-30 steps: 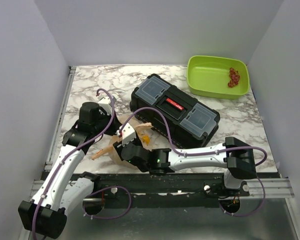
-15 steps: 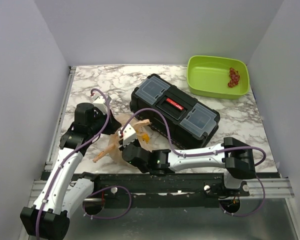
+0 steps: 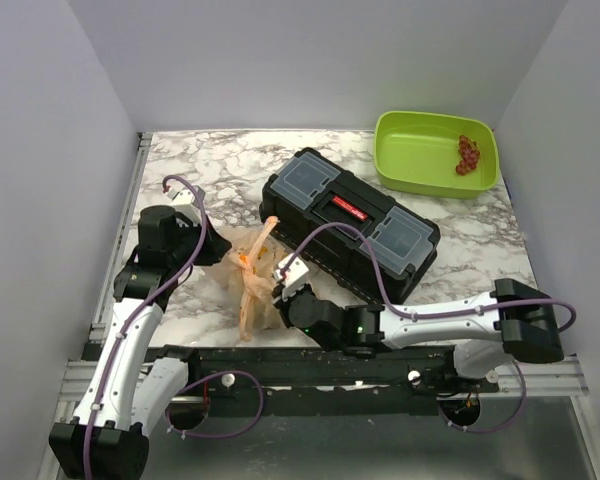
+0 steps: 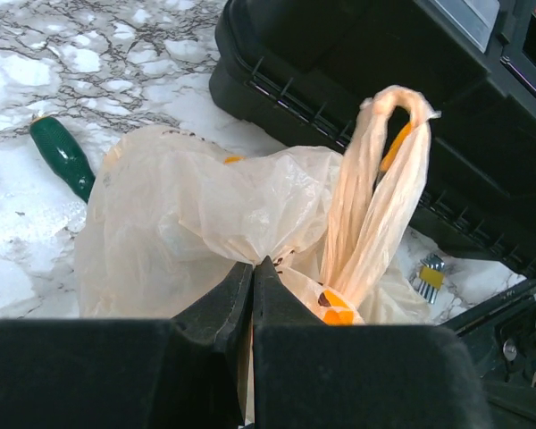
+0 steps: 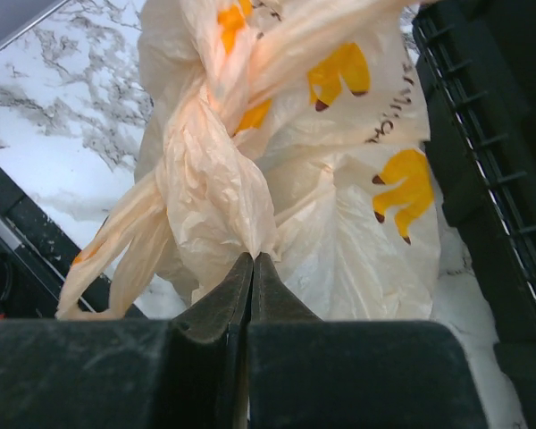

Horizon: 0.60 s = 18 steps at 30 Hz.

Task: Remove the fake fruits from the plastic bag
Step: Untie the plastic bag at the center of the board.

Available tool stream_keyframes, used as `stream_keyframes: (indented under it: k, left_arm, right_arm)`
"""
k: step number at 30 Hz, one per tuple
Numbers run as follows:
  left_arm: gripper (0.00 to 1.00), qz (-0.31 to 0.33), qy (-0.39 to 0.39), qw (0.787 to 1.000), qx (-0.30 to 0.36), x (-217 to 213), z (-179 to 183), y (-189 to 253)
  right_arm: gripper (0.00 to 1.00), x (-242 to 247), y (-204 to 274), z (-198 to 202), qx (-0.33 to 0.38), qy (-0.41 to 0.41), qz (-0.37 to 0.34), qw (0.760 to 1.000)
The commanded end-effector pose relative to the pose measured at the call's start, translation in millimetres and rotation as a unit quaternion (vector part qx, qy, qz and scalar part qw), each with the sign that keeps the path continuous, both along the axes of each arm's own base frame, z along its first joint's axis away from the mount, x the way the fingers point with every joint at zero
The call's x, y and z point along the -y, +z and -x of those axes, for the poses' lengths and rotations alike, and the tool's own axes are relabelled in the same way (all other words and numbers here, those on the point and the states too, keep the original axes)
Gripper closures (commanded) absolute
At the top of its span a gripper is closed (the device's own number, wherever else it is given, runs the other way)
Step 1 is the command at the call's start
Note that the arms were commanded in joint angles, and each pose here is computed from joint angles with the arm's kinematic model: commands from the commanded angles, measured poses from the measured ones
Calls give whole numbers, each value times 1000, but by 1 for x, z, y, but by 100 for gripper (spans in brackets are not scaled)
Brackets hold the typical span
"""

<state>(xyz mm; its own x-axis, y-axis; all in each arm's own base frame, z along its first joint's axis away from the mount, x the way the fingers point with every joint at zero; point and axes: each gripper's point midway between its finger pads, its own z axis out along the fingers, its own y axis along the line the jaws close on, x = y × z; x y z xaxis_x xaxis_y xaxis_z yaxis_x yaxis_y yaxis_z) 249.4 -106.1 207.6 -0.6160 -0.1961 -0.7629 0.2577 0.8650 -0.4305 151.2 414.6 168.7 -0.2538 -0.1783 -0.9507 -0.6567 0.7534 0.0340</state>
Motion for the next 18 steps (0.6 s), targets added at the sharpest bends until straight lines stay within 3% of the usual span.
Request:
stream_keyframes:
  k: [1, 10, 18]
  left_arm:
    - [100, -5, 34, 999, 3, -12, -11, -1]
    - [100, 6, 7, 1000, -16, -4, -11, -10]
    - [100, 11, 1, 1000, -13, -2, -11, -9]
  right_arm:
    - [99, 23, 0, 9, -13, 5, -10, 1000]
    - [98, 33, 9, 27, -48, 45, -28, 997]
    - [74, 4, 41, 25, -24, 67, -39, 997]
